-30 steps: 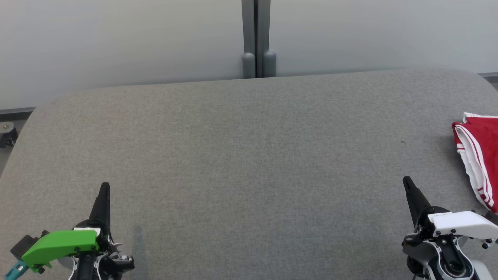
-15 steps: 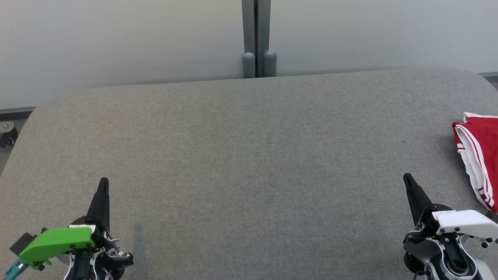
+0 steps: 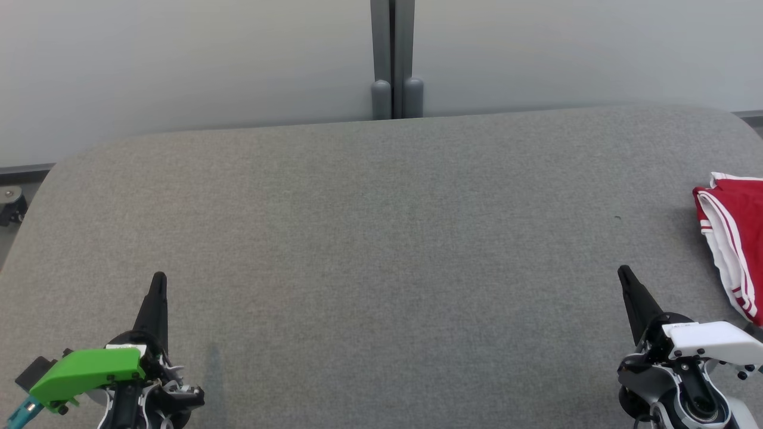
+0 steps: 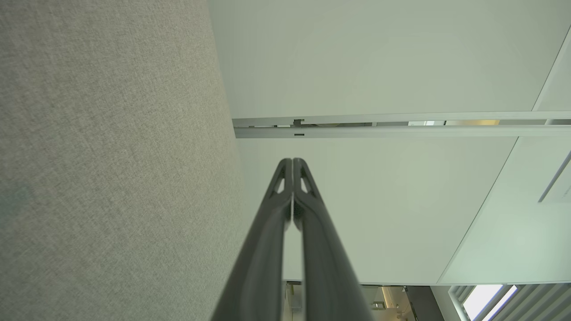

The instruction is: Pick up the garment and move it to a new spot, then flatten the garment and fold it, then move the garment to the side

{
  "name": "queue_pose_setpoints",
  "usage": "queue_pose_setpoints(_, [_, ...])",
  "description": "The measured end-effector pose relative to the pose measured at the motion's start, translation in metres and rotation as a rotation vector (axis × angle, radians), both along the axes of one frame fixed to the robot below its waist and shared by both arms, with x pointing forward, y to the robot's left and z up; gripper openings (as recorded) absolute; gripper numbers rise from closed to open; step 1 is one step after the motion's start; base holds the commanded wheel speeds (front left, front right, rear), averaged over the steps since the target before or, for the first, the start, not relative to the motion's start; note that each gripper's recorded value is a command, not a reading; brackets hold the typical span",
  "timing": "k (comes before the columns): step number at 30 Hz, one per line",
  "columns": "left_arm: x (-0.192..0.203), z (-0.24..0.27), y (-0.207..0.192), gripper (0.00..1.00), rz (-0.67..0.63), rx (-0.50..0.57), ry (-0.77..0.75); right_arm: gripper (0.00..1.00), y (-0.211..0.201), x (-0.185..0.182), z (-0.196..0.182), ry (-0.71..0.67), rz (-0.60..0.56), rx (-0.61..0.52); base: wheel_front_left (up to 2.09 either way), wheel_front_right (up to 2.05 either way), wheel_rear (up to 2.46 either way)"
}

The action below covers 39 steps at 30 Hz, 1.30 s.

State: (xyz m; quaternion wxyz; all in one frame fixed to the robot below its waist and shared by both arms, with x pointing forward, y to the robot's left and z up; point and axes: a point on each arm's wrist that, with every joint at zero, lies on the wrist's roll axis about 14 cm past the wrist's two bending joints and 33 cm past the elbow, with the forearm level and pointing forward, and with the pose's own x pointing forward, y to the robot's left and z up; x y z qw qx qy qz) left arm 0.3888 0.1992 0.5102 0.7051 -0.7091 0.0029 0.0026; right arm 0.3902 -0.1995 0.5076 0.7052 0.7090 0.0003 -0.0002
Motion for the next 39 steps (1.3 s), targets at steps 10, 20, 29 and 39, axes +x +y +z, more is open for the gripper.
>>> queue_pose_setpoints(10, [0.0, 0.0, 0.0001, 0.0, 0.0, 0.0, 0.0, 0.0, 0.0, 0.0, 0.0, 0.0, 0.0, 0.0, 0.0, 0.0, 0.0])
queue_pose_setpoints(20, [0.0, 0.0, 0.0001, 0.0, 0.0, 0.0, 0.0, 0.0, 0.0, 0.0, 0.0, 0.0, 0.0, 0.0, 0.0, 0.0, 0.0])
queue_pose_setpoints(29, [0.0, 0.0001, 0.0001, 0.0, 0.0, 0.0, 0.0, 0.0, 0.0, 0.0, 0.0, 0.0, 0.0, 0.0, 0.0, 0.0, 0.0])
queue_pose_setpoints(39, [0.0, 0.0, 0.0001, 0.0, 0.0, 0.0, 0.0, 0.0, 0.0, 0.0, 0.0, 0.0, 0.0, 0.0, 0.0, 0.0, 0.0])
